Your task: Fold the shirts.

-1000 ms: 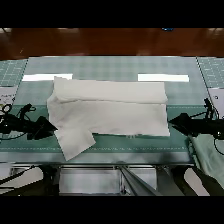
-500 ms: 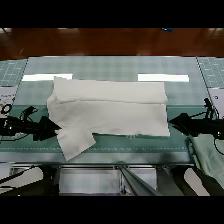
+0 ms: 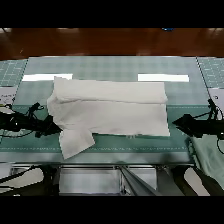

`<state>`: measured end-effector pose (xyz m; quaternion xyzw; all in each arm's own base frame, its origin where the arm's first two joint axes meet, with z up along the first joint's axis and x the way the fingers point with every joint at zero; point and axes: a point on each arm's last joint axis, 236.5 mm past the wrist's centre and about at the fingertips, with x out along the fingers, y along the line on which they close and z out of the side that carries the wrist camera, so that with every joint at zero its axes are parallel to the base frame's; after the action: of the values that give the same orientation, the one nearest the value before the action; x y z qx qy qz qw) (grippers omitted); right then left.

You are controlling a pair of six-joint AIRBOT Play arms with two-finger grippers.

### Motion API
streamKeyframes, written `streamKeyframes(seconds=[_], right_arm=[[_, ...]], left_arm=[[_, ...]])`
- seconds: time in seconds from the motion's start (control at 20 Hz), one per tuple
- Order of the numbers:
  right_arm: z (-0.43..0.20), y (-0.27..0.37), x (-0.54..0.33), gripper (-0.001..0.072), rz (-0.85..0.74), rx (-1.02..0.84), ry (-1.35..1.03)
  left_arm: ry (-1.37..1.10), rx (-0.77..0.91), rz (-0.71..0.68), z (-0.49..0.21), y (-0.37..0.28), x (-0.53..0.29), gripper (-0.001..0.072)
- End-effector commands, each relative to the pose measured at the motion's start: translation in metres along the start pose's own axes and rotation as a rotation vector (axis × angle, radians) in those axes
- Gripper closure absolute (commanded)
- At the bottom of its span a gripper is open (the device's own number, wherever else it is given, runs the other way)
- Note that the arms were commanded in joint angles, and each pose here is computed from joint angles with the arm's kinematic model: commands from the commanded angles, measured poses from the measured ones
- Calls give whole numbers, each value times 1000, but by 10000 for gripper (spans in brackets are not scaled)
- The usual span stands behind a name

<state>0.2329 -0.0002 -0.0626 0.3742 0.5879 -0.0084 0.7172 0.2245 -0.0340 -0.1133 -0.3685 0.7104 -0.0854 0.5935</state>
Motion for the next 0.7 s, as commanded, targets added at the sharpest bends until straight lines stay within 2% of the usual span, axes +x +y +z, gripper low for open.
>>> streamKeyframes(seconds=[0.0,0.2,0.35,0.55,0.6,0.65], right_arm=[[-22,-29,-6,303,-81,66,84],[-49,-21,11,303,-33,119,170],[-48,-22,23,303,-40,116,195],[-35,-2,53,304,27,131,187],[-29,3,61,332,37,135,181],[-26,7,67,408,36,125,187]], left_arm=[[19,14,-19,-4,-9,-4,686],[15,25,-18,-4,-9,-4,686],[11,24,-17,-3,-8,-4,686],[8,20,-19,-2,-9,-4,686],[6,20,-18,-1,-9,-4,686],[5,20,-19,-1,-9,-4,686]])
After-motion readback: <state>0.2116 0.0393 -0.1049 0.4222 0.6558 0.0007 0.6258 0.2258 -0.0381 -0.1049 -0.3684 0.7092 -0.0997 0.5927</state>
